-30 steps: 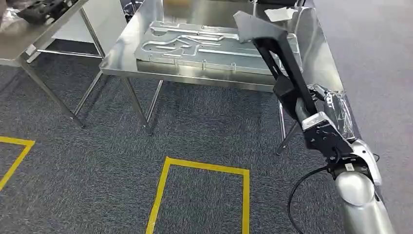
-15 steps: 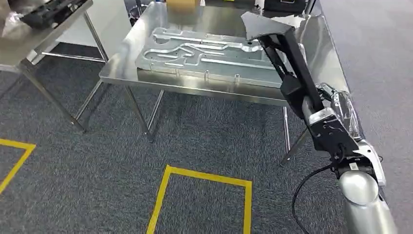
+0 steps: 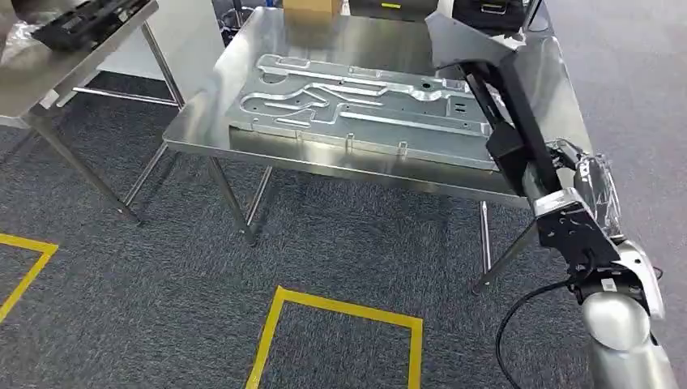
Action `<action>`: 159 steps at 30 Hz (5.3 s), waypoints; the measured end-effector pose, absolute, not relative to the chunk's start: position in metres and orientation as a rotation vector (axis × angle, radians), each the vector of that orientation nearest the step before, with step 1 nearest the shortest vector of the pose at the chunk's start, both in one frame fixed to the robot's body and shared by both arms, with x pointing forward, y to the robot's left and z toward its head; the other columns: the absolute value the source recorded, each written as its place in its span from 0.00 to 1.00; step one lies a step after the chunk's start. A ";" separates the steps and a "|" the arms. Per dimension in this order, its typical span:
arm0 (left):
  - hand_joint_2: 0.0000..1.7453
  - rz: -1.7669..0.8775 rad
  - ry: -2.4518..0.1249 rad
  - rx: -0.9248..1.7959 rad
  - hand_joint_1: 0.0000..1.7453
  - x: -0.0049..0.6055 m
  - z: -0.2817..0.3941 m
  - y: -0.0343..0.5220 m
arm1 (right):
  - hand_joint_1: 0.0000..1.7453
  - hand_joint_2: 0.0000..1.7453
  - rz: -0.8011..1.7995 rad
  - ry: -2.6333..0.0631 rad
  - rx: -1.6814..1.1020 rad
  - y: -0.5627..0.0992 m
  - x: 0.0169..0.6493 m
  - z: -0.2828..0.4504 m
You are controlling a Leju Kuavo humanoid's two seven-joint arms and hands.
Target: Take the parts from the cabinet and place them on the table.
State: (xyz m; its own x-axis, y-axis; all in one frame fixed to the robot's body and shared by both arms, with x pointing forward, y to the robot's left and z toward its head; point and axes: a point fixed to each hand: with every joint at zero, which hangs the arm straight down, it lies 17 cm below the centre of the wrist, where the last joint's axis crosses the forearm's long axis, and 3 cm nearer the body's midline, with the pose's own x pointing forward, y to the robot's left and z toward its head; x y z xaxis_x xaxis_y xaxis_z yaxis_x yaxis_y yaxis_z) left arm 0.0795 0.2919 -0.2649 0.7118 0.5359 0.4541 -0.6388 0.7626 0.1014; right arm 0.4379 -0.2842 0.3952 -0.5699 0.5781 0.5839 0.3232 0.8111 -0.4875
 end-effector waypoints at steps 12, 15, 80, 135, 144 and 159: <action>0.00 0.653 -0.419 0.266 0.00 0.079 -0.265 0.298 | 1.00 1.00 0.402 -2.236 -0.667 -0.291 0.437 0.408; 0.00 0.653 -0.424 0.265 0.00 0.083 -0.265 0.300 | 1.00 1.00 0.406 -2.246 -0.669 -0.290 0.439 0.416; 0.00 0.578 -0.479 0.196 0.00 0.112 -0.261 0.296 | 1.00 1.00 0.669 -1.942 -0.929 -0.274 0.521 0.367; 0.00 0.643 -0.451 0.253 0.00 0.107 -0.263 0.311 | 0.00 0.00 0.258 -2.345 0.332 -0.156 0.426 0.433; 0.00 0.664 -0.477 0.242 0.00 0.109 -0.261 0.307 | 0.00 0.00 0.144 -2.483 -0.084 -0.227 0.342 0.420; 0.00 0.645 -0.435 0.240 0.00 0.097 -0.264 0.299 | 0.00 0.00 0.121 -2.232 -0.558 -0.297 0.268 0.335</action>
